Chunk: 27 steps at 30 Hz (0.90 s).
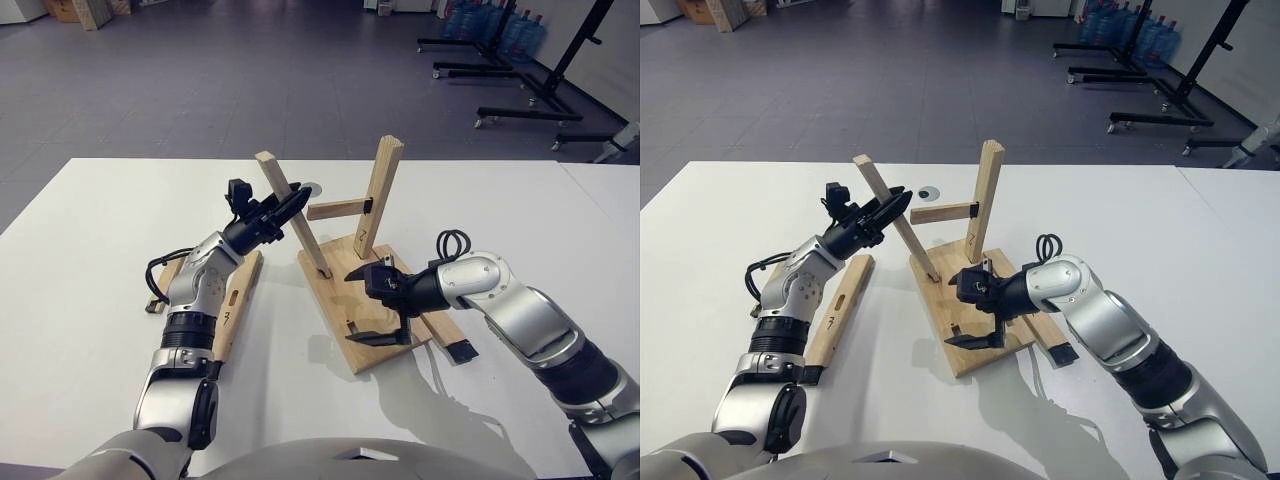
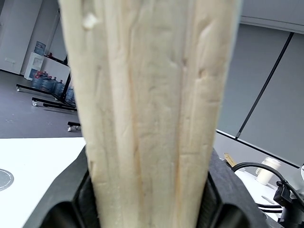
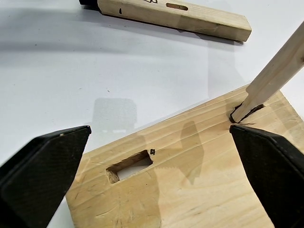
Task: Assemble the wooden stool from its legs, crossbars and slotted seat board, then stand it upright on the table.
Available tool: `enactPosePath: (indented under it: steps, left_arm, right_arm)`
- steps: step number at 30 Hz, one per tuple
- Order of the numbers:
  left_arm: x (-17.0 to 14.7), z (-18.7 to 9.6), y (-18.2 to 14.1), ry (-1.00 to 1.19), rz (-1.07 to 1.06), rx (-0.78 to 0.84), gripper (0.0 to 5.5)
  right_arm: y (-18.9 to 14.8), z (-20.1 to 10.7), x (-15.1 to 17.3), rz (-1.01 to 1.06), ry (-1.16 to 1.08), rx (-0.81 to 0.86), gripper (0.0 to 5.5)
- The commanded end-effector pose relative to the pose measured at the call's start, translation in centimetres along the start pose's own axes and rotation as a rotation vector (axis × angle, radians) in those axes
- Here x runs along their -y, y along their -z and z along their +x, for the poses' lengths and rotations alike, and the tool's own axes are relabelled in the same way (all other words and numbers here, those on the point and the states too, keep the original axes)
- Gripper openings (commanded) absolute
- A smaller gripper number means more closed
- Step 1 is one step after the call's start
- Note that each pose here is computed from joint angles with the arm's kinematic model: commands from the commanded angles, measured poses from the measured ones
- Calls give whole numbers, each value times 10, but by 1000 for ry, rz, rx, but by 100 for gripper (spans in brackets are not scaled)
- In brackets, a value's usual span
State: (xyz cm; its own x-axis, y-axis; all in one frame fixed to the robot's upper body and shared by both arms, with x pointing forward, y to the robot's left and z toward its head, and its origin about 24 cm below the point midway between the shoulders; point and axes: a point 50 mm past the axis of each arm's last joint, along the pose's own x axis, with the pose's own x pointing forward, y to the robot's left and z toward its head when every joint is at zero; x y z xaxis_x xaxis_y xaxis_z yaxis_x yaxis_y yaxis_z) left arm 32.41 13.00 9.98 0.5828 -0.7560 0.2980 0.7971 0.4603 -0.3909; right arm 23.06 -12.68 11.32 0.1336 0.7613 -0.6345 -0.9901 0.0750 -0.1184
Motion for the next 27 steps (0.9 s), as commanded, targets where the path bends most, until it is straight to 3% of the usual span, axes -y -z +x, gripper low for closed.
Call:
enactPosePath:
  steps: [1, 13, 27]
  left_arm:
    - [-4, 8, -16, 17, 65, -13, 202]
    - [-5, 6, -17, 50, 70, -50, 202]
    - [-8, 5, 10, 33, -10, -59, 202]
  right_arm:
    - [-3, 0, 0, -7, -1, 5, 540]
    - [-3, 0, -1, -2, -1, 9, 540]
    - [-3, 0, 1, -1, -3, 6, 540]
